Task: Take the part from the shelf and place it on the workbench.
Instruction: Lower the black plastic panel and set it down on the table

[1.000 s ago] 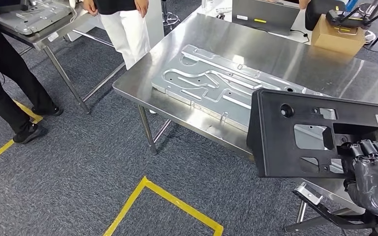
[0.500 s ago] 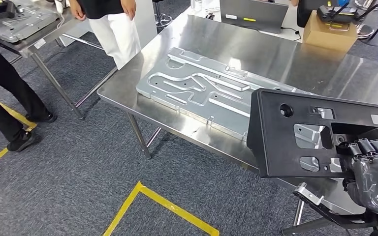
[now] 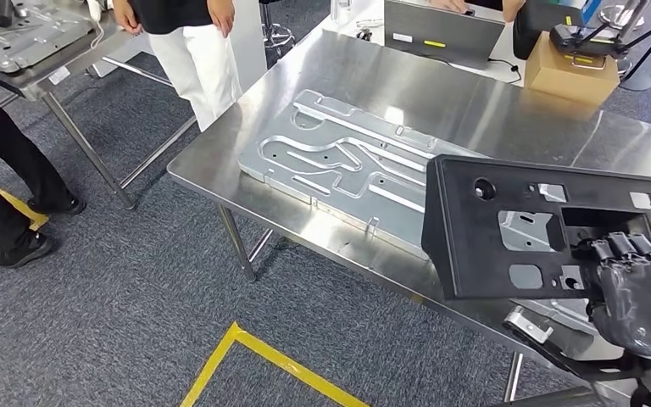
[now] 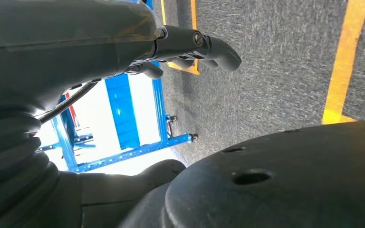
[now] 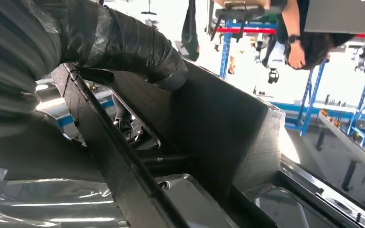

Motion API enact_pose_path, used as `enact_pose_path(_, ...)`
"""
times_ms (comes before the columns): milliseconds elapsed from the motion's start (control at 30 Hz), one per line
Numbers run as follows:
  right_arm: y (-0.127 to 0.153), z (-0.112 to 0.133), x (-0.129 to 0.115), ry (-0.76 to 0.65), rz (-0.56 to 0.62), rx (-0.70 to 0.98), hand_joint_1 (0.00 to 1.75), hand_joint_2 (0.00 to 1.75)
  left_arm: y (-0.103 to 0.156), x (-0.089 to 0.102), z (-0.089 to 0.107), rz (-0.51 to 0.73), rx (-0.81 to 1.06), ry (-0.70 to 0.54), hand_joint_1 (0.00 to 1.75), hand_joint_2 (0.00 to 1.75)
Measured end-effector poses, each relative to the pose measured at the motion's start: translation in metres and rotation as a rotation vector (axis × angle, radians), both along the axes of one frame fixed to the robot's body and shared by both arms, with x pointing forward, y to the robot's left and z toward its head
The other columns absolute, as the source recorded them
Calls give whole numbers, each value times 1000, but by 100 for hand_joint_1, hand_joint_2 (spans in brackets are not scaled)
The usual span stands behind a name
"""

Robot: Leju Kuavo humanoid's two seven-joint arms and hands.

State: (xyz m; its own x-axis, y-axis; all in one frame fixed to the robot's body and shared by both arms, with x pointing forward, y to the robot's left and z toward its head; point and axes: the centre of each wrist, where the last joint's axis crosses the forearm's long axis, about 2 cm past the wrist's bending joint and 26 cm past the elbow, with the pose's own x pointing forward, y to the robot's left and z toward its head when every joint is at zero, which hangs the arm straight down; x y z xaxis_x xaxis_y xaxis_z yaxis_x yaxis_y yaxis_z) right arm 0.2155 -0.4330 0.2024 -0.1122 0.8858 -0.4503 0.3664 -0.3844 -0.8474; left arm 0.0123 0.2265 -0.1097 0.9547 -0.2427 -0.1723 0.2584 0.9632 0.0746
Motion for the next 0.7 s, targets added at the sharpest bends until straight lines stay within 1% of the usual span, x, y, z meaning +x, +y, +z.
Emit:
enact_pose_path(100,0,-3,16,20,-14,8,175,175,-1,-1,0,-18,-3,0,0,175)
enact_pose_path(233,1,-13,42,67,-45,37,175,175,-1,1,0,-48,-8,-2,0,175)
enact_pose_path(333,-1,-18,65,88,-79,63,175,175,0,4,0,-71,-12,-12,0,175)
enact_pose_path(433,-4,-29,83,131,-117,85,175,175,0,8,1,-91,-17,-28,0,175)
enact_pose_path(500,-5,-37,91,160,-137,92,175,175,-1,11,1,-99,-17,-31,0,175)
enact_pose_path(600,-5,-42,100,176,-150,97,175,175,-1,11,1,-113,-15,-25,0,175)
enact_pose_path(700,-4,-47,105,193,-156,100,175,175,-1,11,1,-120,-17,-27,0,175)
